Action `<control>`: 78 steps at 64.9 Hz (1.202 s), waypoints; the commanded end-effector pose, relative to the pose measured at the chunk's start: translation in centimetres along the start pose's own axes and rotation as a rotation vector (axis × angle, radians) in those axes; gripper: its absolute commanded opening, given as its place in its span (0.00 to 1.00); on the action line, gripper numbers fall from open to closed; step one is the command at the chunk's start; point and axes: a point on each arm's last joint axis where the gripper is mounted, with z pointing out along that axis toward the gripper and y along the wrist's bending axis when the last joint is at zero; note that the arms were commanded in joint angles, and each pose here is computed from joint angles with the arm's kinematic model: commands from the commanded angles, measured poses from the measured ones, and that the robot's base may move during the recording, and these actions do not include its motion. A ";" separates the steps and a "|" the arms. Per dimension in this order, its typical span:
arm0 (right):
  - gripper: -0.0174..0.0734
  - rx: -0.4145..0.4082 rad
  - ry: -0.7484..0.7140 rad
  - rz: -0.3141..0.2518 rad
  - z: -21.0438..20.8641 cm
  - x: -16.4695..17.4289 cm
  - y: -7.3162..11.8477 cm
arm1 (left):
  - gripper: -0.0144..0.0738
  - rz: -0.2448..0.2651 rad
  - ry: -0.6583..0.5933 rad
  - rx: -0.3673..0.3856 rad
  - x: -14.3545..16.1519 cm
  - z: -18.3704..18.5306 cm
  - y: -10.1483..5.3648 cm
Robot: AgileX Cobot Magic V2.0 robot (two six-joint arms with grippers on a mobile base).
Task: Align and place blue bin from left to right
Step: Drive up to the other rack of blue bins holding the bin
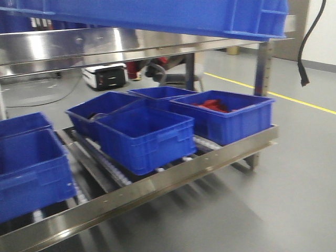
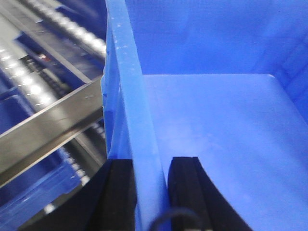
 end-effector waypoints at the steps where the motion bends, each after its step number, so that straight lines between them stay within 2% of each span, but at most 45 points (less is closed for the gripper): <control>1: 0.12 -0.034 -0.121 0.032 -0.9 -1.3 0.6 | 0.04 -0.016 -0.116 0.105 -1.3 -2.5 -1.4; 78: 0.12 -0.034 -0.121 0.032 -0.9 -1.3 0.6 | 0.04 -0.016 -0.116 0.105 -1.3 -2.5 -1.4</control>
